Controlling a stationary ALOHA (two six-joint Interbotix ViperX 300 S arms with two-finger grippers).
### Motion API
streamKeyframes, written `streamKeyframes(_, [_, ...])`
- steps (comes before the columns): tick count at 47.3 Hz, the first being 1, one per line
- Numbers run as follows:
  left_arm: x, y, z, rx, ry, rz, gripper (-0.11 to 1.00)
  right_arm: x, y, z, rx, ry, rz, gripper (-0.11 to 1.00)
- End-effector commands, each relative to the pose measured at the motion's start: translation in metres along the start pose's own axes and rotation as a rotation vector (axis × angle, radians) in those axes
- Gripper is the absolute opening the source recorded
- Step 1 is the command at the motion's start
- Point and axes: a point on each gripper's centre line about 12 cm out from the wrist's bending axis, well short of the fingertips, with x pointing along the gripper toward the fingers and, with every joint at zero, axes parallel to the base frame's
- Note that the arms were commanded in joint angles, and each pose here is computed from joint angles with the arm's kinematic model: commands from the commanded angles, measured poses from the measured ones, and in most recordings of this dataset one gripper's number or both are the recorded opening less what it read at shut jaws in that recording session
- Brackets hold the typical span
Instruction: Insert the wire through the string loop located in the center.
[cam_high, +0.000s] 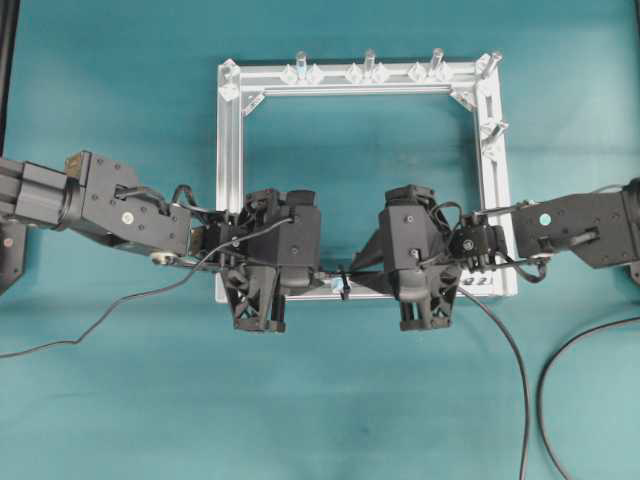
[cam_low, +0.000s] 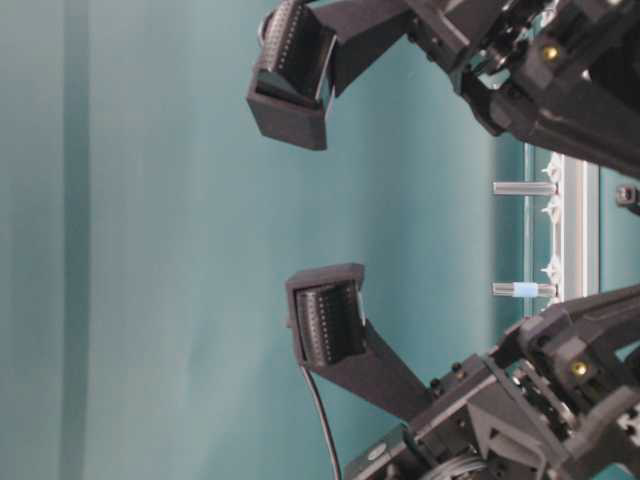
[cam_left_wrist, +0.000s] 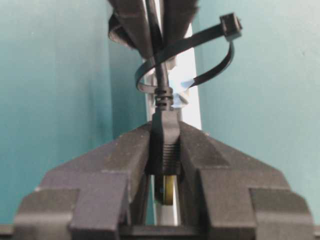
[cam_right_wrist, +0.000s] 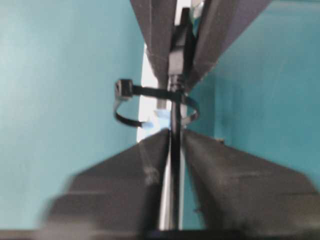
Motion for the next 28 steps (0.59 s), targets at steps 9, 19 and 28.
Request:
streamKeyframes(9, [-0.012, 0.000, 0.018, -0.006, -0.057, -0.001, 0.14, -0.003, 0.002, 0.011, 0.000, -0.008, 0.000, 0.68])
streamKeyframes(19, [-0.012, 0.000, 0.016, -0.004, -0.054, -0.001, 0.14, -0.010, 0.003, 0.015, -0.003, -0.026, 0.005, 0.67])
streamKeyframes(28, [-0.012, 0.000, 0.013, -0.004, -0.035, -0.001, 0.14, -0.017, 0.004, 0.016, -0.001, -0.036, 0.007, 0.67])
